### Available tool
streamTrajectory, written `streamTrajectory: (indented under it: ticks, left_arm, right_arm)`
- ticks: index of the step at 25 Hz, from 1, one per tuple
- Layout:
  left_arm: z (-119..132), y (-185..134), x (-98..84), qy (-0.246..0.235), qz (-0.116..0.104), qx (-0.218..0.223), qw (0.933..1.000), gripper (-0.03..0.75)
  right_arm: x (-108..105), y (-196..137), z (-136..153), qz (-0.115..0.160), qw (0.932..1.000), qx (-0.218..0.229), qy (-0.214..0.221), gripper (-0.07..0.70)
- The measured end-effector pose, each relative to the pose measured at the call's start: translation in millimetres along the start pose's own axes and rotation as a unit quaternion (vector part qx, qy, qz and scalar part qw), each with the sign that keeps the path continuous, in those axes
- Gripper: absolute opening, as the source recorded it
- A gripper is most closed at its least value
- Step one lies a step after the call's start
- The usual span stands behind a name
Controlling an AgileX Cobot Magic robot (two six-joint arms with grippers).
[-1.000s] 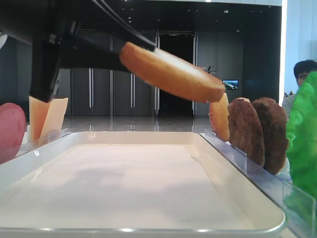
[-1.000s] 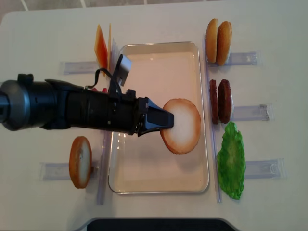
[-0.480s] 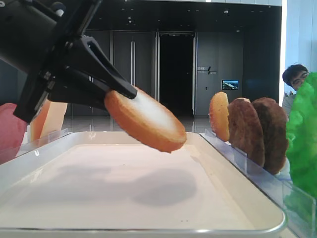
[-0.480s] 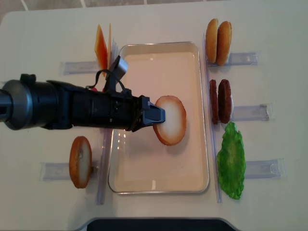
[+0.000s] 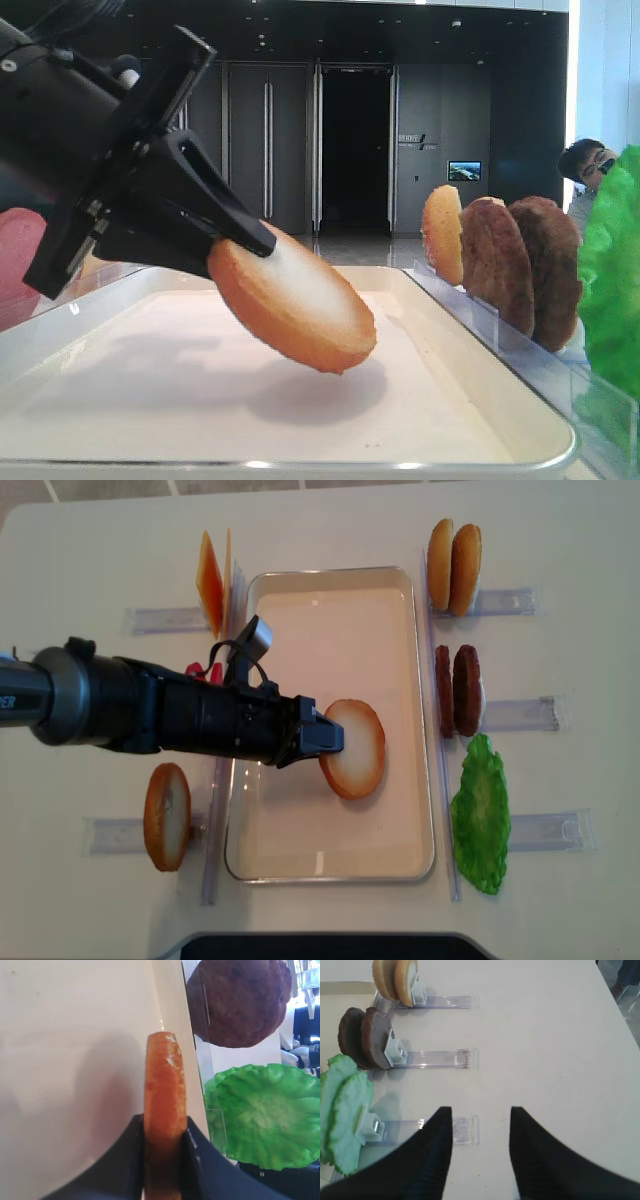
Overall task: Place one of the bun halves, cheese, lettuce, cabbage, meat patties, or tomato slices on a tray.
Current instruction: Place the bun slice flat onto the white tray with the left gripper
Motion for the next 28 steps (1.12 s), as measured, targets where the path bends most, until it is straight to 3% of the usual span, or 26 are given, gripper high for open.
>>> streamTrajectory:
  ticks: [19, 28]
  left_arm:
    - [1.5, 0.5, 6.3, 0.021, -0.004, -0.003, 0.9998, 0.142]
    - [1.5, 0.8, 6.6, 0.022, -0.027, -0.005, 0.9994, 0.29]
  right_arm:
    - [0.0, 0.0, 0.0, 0.0, 1.0, 0.0, 0.0, 0.296]
    - [0.0, 0.0, 0.0, 0.0, 1.0, 0.0, 0.0, 0.296]
Point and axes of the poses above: a point on each arm's last joint axis where the gripper is mounted, z pointing out along that axis toward the gripper, x along the wrist's bending axis when the last joint is at zero, y = z × x, the point moved 2 cm from there along z, pointing out along that axis toward the gripper, and after that the axes turned 5 degrees about z, right-handed, at the moved point
